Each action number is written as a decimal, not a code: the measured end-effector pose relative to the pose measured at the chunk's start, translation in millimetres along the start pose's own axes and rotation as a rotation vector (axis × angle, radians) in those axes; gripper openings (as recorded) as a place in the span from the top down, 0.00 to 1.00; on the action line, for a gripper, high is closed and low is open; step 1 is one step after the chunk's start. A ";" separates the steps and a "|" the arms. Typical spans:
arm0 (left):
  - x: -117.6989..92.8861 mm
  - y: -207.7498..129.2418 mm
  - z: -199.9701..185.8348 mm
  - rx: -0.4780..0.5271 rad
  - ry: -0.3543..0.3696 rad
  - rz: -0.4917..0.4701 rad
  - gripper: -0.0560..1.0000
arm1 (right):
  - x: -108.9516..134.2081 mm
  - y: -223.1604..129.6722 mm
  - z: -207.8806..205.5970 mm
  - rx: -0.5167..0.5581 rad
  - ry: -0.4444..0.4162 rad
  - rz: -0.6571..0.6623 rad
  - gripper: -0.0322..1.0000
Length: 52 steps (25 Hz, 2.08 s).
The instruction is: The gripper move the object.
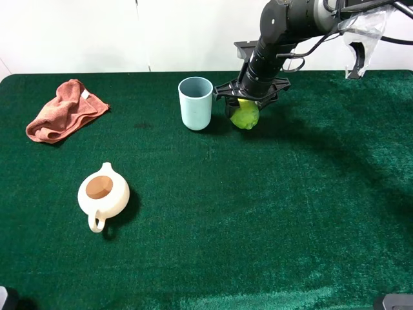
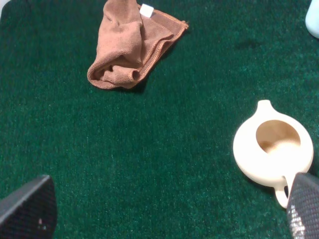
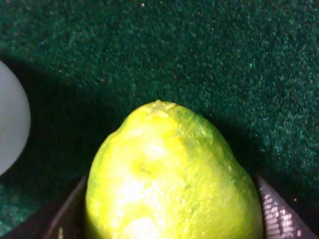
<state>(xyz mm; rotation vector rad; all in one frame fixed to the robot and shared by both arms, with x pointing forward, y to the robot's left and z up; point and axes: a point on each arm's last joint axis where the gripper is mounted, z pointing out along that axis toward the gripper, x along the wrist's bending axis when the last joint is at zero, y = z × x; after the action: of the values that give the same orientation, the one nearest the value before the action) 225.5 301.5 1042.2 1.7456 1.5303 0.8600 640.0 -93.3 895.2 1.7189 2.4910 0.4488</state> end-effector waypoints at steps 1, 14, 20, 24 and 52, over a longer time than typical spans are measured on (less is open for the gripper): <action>0.0 0.0 0.0 0.000 0.000 0.000 0.07 | 0.1 0.0 0.0 0.000 0.001 0.001 0.51; 0.0 0.0 0.0 0.000 0.000 0.000 0.07 | -1.0 0.1 0.0 -0.001 -0.011 0.007 0.31; 0.0 0.0 0.0 0.000 0.000 0.000 0.07 | -1.2 -0.2 -0.4 0.003 -0.013 0.007 0.30; 0.0 0.0 0.0 0.000 0.000 0.000 0.07 | -0.8 0.5 -5.4 -0.001 -0.014 0.004 0.30; 0.0 0.0 0.0 0.000 0.000 0.000 0.07 | 5.0 -39.4 -195.4 0.061 -0.056 -0.038 0.30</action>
<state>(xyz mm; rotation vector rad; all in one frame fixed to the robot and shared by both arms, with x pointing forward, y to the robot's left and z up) 225.5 301.5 1042.2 1.7456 1.5303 0.8600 557.4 -139.2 1070.8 1.6774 2.5177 0.3203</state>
